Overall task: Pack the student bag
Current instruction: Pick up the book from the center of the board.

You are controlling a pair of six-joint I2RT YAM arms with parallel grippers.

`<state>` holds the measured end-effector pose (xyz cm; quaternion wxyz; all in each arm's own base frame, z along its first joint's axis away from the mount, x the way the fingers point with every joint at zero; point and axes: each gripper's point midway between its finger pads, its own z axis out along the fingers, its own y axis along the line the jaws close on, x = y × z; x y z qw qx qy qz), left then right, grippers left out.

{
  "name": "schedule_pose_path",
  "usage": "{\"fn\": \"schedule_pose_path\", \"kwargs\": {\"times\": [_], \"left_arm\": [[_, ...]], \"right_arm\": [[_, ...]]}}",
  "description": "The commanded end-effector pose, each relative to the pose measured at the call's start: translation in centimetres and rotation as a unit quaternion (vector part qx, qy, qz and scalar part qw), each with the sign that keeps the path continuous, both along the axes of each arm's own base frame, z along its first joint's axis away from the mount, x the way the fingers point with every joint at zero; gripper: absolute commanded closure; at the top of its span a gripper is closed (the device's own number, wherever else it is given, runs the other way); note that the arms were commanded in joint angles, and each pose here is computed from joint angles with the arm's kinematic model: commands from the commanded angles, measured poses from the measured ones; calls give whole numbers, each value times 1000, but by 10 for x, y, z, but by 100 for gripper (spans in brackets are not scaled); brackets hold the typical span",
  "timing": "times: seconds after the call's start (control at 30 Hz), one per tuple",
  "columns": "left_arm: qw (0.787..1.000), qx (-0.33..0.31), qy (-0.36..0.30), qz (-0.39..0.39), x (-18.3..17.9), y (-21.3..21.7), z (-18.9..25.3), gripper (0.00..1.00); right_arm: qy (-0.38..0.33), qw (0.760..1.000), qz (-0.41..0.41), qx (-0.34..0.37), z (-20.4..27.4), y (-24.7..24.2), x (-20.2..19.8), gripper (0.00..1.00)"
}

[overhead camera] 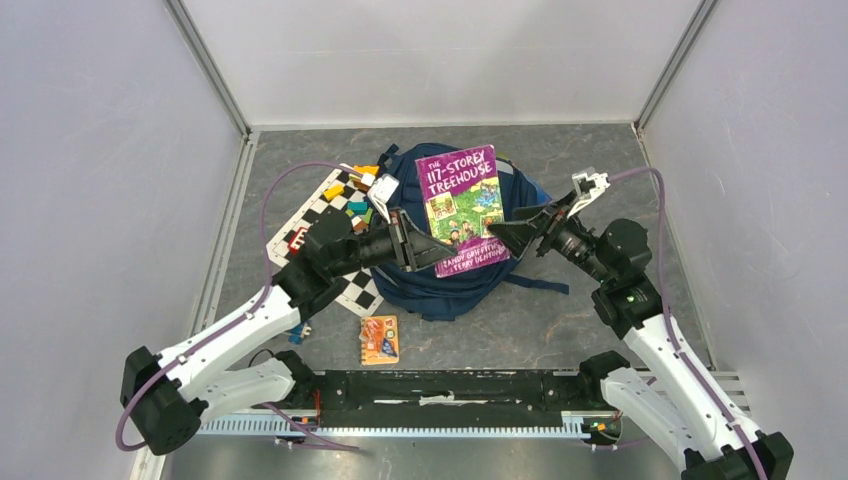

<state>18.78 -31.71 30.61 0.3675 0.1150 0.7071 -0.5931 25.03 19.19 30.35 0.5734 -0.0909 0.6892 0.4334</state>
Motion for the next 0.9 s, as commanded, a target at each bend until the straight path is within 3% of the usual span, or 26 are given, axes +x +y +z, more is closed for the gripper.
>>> {"fn": "schedule_pose_path", "kwargs": {"times": [0.0,0.17,0.37,0.63,0.73,0.77,0.83,0.87], "left_arm": [[983,-36,-150,-99,-40,5,56,98],[968,-44,-191,-154,-62,8,69,98],[963,-42,-215,-155,-65,10,77,98],[968,-24,-204,-146,-54,4,69,98],[970,-5,-197,-141,-47,1,61,97],[973,11,-190,-131,-41,0,55,89],[978,55,-176,-100,-25,1,37,47],[979,85,-163,-86,-18,4,23,31]], "right_arm": [[-62,989,121,50,37,25,-37,2],[-68,970,216,93,56,39,-62,2],[-79,958,253,106,64,41,-78,8],[-93,945,287,124,68,41,-95,57],[-91,948,278,127,68,40,-92,91],[-89,950,271,125,68,40,-90,100],[-84,968,216,101,66,36,-70,100],[-70,981,167,65,56,31,-54,100]]}}
